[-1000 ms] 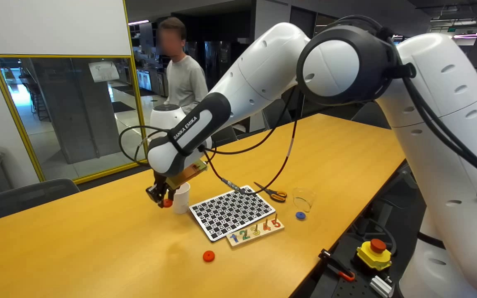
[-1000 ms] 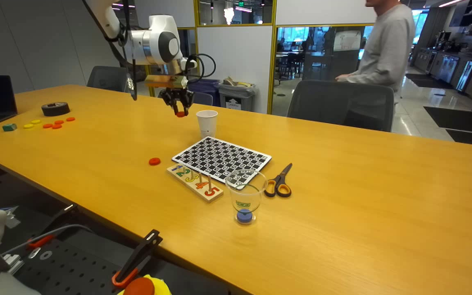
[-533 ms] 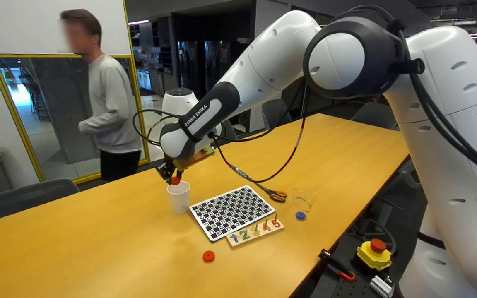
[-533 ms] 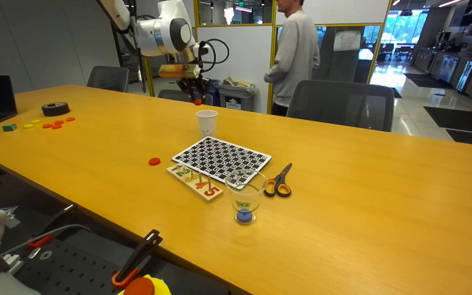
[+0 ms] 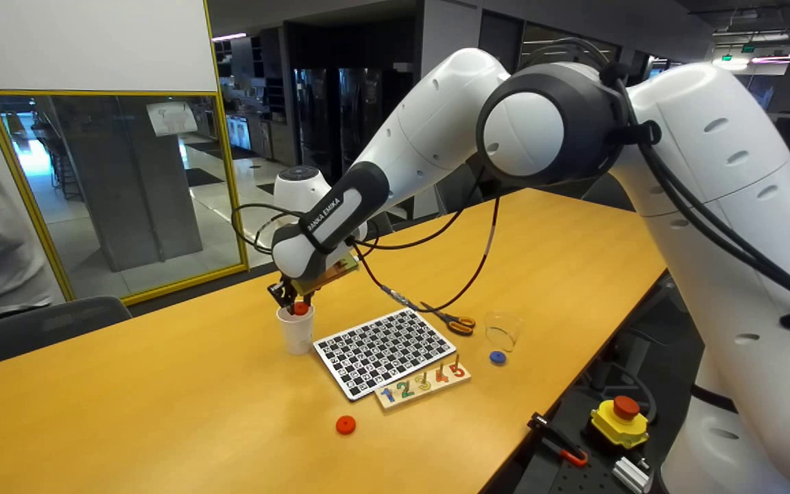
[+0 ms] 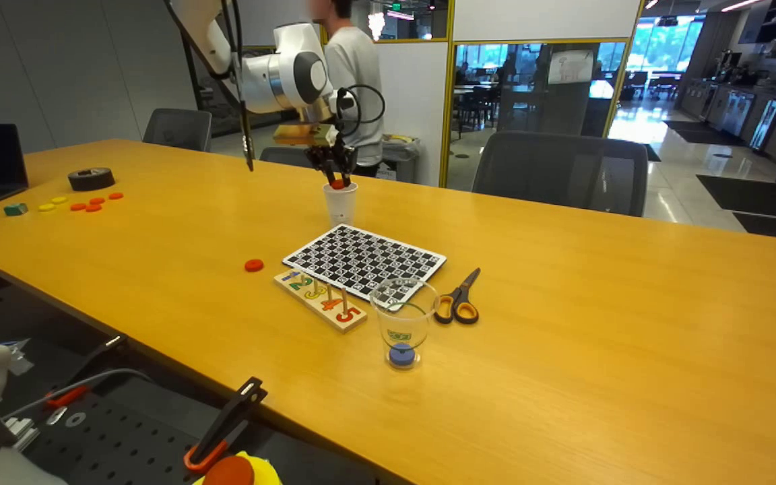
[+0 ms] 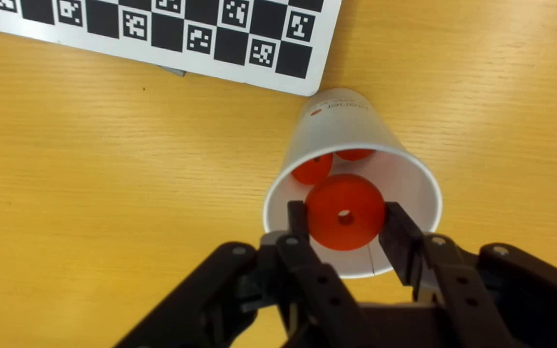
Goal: Put the blue object in the colourless cup then put the orange objects in the white cup
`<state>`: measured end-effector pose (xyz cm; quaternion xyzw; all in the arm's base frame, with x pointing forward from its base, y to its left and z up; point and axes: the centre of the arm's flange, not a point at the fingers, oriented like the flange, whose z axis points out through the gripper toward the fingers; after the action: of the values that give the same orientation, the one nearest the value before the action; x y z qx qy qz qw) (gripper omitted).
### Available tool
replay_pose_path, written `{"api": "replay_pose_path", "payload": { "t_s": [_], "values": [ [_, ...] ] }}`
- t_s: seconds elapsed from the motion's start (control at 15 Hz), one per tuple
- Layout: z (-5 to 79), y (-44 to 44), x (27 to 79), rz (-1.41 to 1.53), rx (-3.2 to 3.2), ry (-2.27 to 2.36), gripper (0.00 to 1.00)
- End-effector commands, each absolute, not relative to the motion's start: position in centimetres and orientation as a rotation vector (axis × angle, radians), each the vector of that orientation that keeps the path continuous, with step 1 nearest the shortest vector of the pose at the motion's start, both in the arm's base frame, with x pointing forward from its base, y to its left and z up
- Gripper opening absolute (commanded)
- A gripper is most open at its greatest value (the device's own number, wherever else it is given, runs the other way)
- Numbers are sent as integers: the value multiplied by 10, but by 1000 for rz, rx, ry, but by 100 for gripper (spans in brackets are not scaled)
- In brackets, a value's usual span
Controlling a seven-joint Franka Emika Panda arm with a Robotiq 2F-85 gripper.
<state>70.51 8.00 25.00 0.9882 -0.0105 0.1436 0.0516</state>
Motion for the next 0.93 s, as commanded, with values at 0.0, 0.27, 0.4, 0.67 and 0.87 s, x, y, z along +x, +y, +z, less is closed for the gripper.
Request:
{"api": "replay_pose_path", "payload": {
  "t_s": [0.0,0.27,0.4,0.67,0.87],
  "values": [
    [255,82,720,464,2991,-78,22],
    [262,78,714,462,2975,-111,82],
    [276,77,700,475,2953,-108,95],
    [301,79,651,425,2959,-51,100],
    [304,79,604,336,3012,17,100]
  ]
}}
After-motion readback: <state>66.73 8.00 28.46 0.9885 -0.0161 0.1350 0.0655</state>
